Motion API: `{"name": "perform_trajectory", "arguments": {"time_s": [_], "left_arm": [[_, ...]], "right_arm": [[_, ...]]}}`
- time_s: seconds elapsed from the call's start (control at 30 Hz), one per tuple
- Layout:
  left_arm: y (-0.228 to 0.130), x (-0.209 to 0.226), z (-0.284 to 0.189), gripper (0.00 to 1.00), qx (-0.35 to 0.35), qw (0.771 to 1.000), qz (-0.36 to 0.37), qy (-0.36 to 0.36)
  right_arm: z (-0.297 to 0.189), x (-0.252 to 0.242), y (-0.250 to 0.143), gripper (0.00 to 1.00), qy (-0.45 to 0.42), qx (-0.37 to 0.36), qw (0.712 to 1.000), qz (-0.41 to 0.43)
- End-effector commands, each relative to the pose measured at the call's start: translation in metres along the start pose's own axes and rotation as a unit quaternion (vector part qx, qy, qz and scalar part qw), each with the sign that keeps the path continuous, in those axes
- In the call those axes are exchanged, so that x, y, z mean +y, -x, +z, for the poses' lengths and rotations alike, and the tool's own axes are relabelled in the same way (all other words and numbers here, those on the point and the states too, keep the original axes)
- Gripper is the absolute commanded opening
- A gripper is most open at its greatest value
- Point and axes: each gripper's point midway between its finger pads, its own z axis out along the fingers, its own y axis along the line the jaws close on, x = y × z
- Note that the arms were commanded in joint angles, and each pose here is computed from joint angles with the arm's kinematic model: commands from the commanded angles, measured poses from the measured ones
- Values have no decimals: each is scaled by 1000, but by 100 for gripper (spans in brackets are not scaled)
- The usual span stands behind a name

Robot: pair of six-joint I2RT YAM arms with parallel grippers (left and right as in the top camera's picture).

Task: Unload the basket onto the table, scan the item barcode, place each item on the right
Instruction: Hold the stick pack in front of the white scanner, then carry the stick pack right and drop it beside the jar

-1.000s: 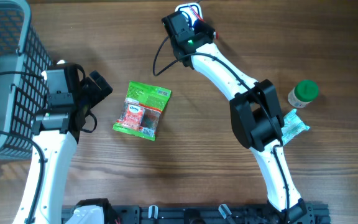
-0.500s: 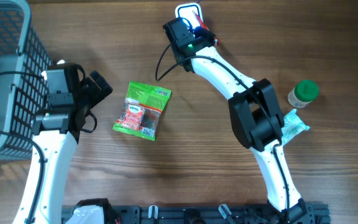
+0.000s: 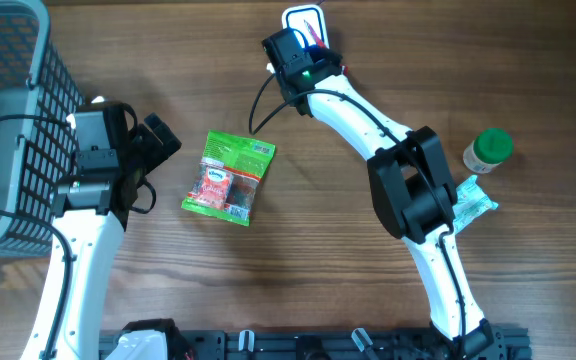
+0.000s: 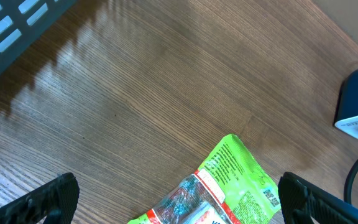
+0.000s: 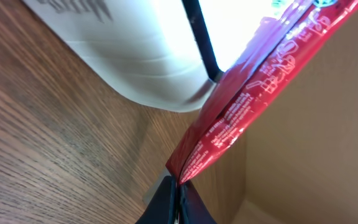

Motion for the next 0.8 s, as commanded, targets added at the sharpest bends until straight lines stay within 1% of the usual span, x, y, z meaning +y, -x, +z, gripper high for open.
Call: {"name": "perform_trajectory", "arguments": {"time_s": [0.0, 0.13, 0.23, 0.37, 0.47, 0.6, 0.67, 0.77], "left_arm": [[3, 3, -1, 100, -5, 1000, 2, 5], [3, 3, -1, 100, -5, 1000, 2, 5], [3, 3, -1, 100, -5, 1000, 2, 5], [3, 3, -1, 100, -5, 1000, 2, 5], [3, 3, -1, 100, -5, 1000, 2, 5], [3, 3, -1, 100, -5, 1000, 2, 5], [3, 3, -1, 100, -5, 1000, 2, 5], [3, 3, -1, 100, -5, 1000, 2, 5]], "right_arm": [[4, 17, 5, 4, 17, -7, 1000, -23], [3, 15, 6, 4, 16, -8, 1000, -7], [-6, 6, 10, 4, 20, -25, 998, 45], [-34, -18, 19, 4, 37, -76, 988, 126], [-59, -44, 18, 4, 36, -101, 979, 176], [-98, -72, 0, 4, 52, -118, 965, 230], [-118, -86, -18, 4, 64, -117, 957, 258], [-140, -99, -55, 4, 89, -97, 941, 311]]}}
